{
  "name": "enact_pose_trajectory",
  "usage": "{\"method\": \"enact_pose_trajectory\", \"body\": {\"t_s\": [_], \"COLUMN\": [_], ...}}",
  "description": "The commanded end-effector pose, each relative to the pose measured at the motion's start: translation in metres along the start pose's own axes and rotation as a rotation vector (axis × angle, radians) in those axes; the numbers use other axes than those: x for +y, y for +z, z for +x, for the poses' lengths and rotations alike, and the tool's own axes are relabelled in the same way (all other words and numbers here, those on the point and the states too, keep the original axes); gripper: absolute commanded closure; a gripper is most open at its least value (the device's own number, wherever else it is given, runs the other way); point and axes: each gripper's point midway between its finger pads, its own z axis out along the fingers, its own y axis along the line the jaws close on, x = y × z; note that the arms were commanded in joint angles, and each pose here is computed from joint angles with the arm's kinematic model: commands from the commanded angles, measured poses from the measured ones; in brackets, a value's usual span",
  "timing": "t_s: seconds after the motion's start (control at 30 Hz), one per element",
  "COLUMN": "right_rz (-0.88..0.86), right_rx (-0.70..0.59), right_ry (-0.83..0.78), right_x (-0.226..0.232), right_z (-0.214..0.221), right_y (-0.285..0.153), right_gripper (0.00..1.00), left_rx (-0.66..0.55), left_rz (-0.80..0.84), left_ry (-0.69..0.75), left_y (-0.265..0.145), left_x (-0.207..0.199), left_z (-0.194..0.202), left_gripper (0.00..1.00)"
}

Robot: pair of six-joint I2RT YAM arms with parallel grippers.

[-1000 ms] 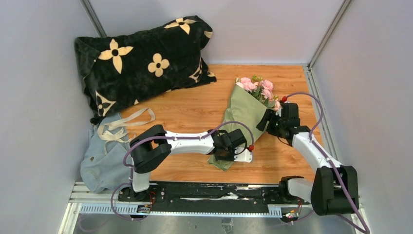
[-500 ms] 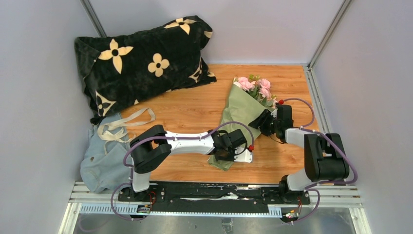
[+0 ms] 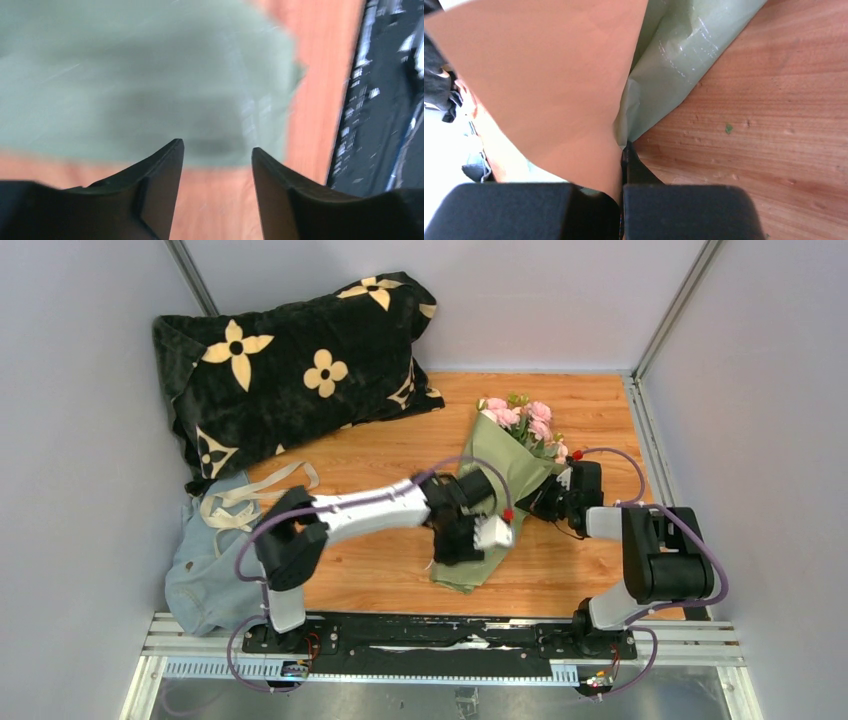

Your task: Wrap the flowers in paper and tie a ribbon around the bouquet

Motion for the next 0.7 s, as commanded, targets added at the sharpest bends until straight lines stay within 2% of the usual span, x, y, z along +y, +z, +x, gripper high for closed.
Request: {"method": "enact_pose_trajectory", "body": {"t_s": [0.0,0.1,0.17,0.23,0.3,0.4,0.53,0.67], "right_rz": [0.083,0.099,0.108,0.114,0.120,0.127,0.128,0.125], "right_rx": [0.088,0.094,0.092,0.090,0.091,0.085,0.087,0.092], "right_ry": [-0.043,-0.068,-0.083,-0.094,-0.107,-0.123,-0.138,-0.152], "right_x": [-0.023,-0.024,-0.024,-0.023,-0.022,-0.022,-0.022,-0.020], "right_z": [0.020,0.019,0.017,0.014,0.012,0.010,0.009,0.008], "right_y": [-0.010,-0.013,-0.016,-0.017,-0.019,-0.021,-0.021,-0.023], "right_gripper": [1.00,1.00,1.00,1.00,1.00,1.00,1.00,1.00], "left_rx": [-0.129,-0.060,0.042,0.120,0.163,0.188,0.107,0.072], "left_rz": [-0.131,-0.325,-0.419,-0.445,-0.421,-0.350,-0.283,-0.288], "left_ry": [-0.278,-0.513,-0.672,-0.815,-0.872,-0.911,-0.923,-0.972], "left_y": [-0.109,-0.150,-0.169,-0.179,-0.179,-0.163,-0.141,-0.132], "left_x": [0.068,0.128,0.149,0.152,0.145,0.133,0.147,0.172], "left_z": [0.036,0.134,0.214,0.289,0.334,0.371,0.365,0.368], "left_gripper": [0.36,0.31,0.31,0.31,0.31,0.32,0.33,0.33]}}
